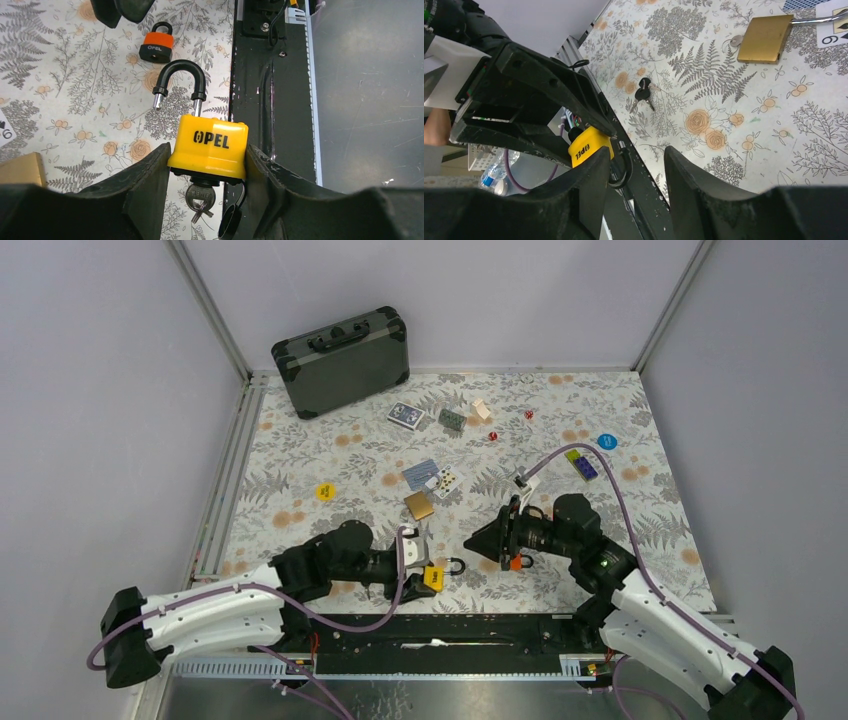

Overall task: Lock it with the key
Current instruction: Pick up the lock from the center of the board.

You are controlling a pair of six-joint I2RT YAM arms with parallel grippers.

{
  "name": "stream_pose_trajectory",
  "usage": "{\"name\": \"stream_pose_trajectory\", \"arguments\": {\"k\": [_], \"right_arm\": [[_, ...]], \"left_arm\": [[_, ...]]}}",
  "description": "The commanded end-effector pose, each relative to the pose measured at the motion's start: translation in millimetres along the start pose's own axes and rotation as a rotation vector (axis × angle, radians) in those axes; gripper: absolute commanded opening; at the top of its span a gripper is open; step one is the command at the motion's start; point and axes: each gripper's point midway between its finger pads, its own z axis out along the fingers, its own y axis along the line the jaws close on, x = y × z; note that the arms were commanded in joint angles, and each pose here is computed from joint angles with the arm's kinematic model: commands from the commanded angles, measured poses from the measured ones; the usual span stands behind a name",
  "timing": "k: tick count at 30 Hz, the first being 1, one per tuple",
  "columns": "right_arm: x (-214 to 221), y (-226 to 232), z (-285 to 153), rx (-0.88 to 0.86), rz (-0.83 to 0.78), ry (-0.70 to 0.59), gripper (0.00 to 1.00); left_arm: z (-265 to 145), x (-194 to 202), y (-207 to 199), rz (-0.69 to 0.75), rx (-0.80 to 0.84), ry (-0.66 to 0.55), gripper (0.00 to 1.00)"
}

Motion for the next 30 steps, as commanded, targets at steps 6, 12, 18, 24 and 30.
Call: {"name": "stream_pose_trajectory", "arguments": {"k": [6,12,18,24,30], "right_arm": [[13,-2,10,-0.013,0.010,0.039,0.31],[38,-6,28,0.020,-0.003,0.110,0.27],[60,-18,37,0.071,0.007,0.174,0.24],[75,-27,38,0.102,0.019,0.227,0.23],[84,-25,36,0.087,0.040,0.273,0.23]], "left_arm": [[10,-30,1,0.022,0.009,-0.098,0.00],[17,-27,3,0.018,0.011,-0.073,0.00],[19,-23,6,0.024,0.000,-0.057,0.00],[19,-19,9,0.034,-0.017,-0.049,0.00],[18,-17,18,0.069,-0.068,-0.036,0.00]]}}
